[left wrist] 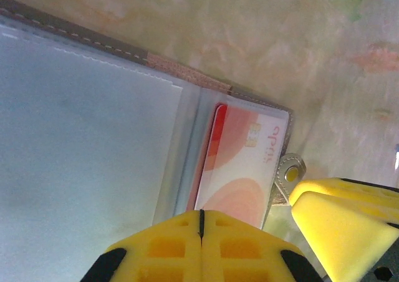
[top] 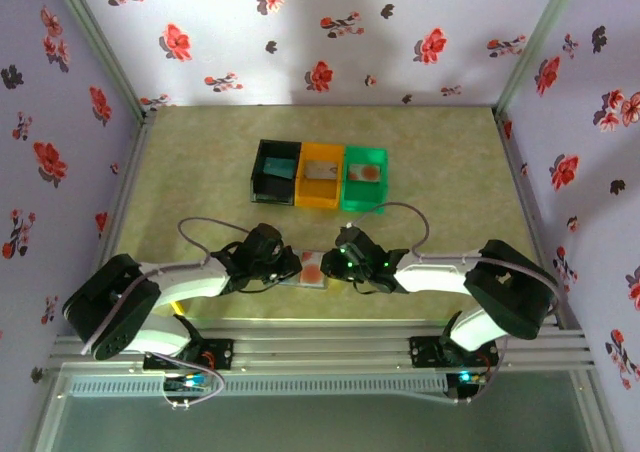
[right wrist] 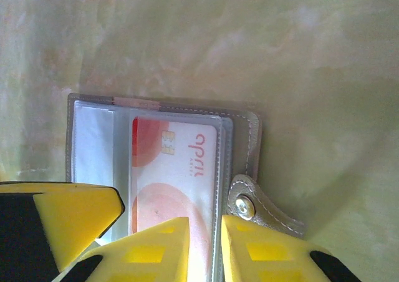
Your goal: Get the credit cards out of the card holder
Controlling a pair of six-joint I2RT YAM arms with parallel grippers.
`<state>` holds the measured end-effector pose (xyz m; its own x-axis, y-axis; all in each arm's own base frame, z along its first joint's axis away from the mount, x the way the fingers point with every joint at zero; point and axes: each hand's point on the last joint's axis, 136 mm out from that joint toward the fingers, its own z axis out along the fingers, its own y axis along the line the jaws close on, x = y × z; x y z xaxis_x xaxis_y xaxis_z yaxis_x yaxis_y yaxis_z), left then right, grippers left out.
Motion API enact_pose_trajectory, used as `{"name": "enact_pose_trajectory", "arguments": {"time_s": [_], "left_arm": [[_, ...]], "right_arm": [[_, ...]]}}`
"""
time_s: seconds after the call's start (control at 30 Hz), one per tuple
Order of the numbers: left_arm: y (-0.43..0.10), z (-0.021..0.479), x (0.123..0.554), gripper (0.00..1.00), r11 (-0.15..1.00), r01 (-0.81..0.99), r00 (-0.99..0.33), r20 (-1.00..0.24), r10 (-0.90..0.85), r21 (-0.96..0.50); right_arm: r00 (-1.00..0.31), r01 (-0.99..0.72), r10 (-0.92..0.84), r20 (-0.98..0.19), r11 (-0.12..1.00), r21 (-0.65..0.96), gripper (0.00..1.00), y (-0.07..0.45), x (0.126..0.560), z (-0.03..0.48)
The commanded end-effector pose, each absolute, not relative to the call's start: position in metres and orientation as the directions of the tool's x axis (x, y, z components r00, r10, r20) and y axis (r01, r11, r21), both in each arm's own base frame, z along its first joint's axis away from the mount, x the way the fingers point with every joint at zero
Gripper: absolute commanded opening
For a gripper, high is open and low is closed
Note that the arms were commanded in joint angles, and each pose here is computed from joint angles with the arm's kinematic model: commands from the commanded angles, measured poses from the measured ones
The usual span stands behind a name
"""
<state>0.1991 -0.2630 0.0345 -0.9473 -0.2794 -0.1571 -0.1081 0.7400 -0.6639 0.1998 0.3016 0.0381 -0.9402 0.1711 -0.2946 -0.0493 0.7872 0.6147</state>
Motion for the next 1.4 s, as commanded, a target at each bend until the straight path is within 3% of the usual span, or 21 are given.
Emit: {"name": "enact_pose_trajectory", "arguments": {"time_s": [0.0, 0.97, 1.37], "left_arm": [[-0.269, 0.038, 0.201, 0.00, 0.732, -0.112, -0.949, -0.145, -0.279, -0.672], [-0.261, 0.032, 0.201, 0.00, 0.777, -0.108, -0.951, -0.162, -0.262, -0.621], [-0.257, 0.033, 0.203, 0.06, 0.797, -0.100, -0.949, -0.183, -0.255, -0.595]], "right_arm": [[-0.941, -0.061, 0.157, -0.300, 0.793, 0.606, 0.21, 0.306, 0.204, 0.035], [-0.957, -0.043, 0.139, -0.254, 0.800, 0.598, 0.19, 0.311, 0.199, 0.011], [-0.958, -0.042, 0.138, -0.252, 0.799, 0.600, 0.18, 0.312, 0.200, 0.011]]}}
